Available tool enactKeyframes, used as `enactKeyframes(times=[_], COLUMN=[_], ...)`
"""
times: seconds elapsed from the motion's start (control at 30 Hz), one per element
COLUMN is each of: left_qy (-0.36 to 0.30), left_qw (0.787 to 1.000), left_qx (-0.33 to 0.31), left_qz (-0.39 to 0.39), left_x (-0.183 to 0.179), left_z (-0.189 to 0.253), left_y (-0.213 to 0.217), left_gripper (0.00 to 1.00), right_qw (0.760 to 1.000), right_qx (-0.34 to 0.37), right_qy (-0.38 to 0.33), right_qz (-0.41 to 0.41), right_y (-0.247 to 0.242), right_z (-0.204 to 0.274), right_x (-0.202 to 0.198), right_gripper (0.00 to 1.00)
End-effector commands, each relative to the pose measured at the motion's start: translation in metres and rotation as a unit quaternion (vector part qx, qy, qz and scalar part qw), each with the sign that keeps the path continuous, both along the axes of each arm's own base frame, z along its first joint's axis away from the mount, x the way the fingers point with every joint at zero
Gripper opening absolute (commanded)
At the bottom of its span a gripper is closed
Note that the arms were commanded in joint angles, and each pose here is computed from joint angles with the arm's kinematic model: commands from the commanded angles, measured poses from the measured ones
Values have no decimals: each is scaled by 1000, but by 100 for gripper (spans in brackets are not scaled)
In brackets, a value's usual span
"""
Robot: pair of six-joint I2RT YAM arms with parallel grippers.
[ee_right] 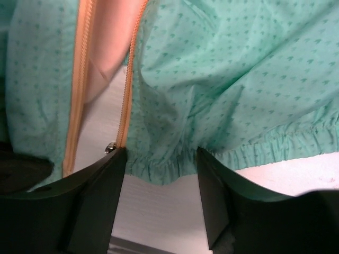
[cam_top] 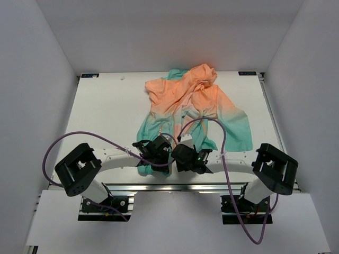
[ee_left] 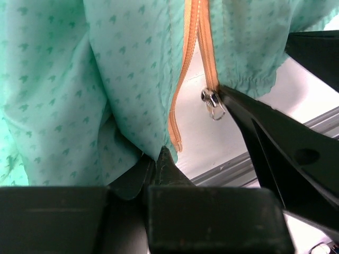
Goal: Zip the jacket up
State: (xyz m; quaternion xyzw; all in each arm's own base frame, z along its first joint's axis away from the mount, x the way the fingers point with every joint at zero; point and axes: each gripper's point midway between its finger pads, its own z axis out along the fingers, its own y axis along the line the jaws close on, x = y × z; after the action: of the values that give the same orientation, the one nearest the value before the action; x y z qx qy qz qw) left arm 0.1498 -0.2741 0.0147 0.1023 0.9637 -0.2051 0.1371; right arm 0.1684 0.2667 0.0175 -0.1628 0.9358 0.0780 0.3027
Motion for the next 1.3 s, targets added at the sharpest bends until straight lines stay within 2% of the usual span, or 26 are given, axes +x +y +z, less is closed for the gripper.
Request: enactKeyframes(times=[0.0,0.07,0.1,0.17,0.2,0.3,0.5,0.57,0.6,0.7,0.77,0.9,1.03,1.27], left_qy=[19,10,3,-9,-24,-55,-103,-125,-134,-173,-203,-242,-258,-249], left_qw=[995,996,996,997,997,997,993,989,987,973,958,937,933,942], left_qx=[93,90,86,79,66,31,-33,-66,-79,-141,-194,-247,-247,-220], left_qz=[10,16,18,25,28,36,42,43,43,50,52,53,43,45], left_x=[-17,-12,-8,-2,4,19,39,43,44,49,50,52,50,51], left_z=[-33,-28,-25,-18,-9,13,58,79,87,123,153,190,199,186], left_y=[43,40,38,35,29,14,-8,-13,-14,-18,-22,-23,-18,-13], left_gripper=[0,0,0,0,0,0,0,0,0,0,0,0,0,0], right_qw=[999,999,999,999,999,999,990,972,968,932,915,889,874,858], right_qx=[-15,-21,-26,-21,-17,7,139,223,236,329,362,405,424,455], right_qy=[23,30,30,28,31,31,-26,-69,-78,-140,-165,-204,-228,-235], right_qz=[-17,-28,-30,-37,-33,-4,21,18,23,58,64,63,60,42], right_y=[-1,-3,-5,-6,-6,-1,13,20,14,21,17,16,15,9], right_z=[-16,-22,-22,-21,-21,-16,33,72,72,122,139,171,190,198], right_x=[-6,-7,-7,-7,-9,-13,-4,8,7,8,7,11,15,15], right_gripper=[58,50,36,19,0,0,0,0,0,0,0,0,0,0])
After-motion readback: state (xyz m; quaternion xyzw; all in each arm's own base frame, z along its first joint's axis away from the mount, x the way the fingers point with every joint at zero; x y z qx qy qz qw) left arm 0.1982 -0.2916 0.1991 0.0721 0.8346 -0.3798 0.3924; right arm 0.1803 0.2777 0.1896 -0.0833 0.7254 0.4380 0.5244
